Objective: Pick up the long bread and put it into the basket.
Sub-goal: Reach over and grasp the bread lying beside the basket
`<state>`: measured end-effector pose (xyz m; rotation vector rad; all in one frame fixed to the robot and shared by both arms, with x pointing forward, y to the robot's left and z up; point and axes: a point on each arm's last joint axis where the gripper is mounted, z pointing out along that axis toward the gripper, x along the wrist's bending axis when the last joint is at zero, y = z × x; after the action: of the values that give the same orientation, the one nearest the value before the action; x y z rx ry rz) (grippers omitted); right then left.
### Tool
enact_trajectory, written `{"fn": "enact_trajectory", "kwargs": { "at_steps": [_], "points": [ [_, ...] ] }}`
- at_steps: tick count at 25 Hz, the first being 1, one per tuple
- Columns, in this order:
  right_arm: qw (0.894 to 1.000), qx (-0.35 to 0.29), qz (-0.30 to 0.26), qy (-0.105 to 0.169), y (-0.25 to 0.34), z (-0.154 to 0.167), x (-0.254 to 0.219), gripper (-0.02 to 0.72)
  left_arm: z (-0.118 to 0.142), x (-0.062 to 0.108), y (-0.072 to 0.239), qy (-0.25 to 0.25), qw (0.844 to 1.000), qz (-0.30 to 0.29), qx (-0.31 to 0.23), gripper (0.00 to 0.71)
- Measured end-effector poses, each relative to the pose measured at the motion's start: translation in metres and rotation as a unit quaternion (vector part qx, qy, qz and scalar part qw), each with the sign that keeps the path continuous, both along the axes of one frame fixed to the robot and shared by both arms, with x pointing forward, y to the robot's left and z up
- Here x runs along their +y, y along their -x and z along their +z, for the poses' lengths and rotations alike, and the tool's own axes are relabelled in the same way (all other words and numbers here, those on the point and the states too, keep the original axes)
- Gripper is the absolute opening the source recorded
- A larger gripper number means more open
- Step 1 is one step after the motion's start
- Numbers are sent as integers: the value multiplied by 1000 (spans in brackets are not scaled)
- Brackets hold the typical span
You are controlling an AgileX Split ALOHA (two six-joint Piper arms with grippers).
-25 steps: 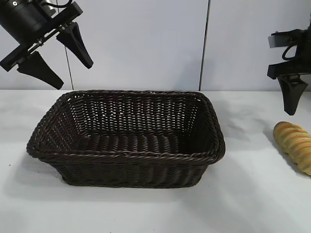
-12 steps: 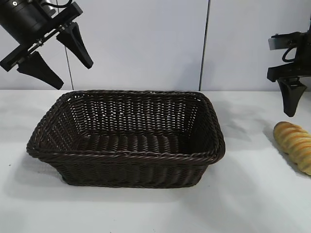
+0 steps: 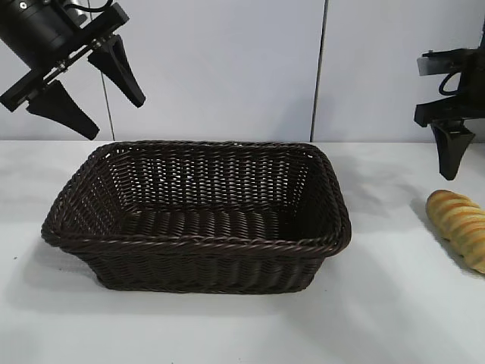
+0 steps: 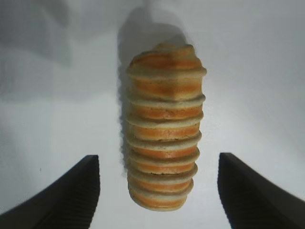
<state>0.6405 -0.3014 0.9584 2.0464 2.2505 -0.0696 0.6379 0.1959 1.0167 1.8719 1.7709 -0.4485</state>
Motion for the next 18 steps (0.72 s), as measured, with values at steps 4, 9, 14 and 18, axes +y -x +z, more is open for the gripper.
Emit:
{"fn": "enact_trajectory", "kwargs": {
  "at_steps": [4,9,14,18],
  "points": [
    [1000,14,3,5,-2,-12,-1,507,0,0,0,0,1000,1,-2,515],
    [999,33,4,8,-4,-28,-1,507,0,0,-1,0,1000,3,-4,515],
    [999,44,5,12,-4,-37,-2,507,0,0,-1,0,1000,4,-5,515],
    [999,49,4,18,-5,-42,-3,507,0,0,-1,0,1000,4,-5,515]
  ]
}}
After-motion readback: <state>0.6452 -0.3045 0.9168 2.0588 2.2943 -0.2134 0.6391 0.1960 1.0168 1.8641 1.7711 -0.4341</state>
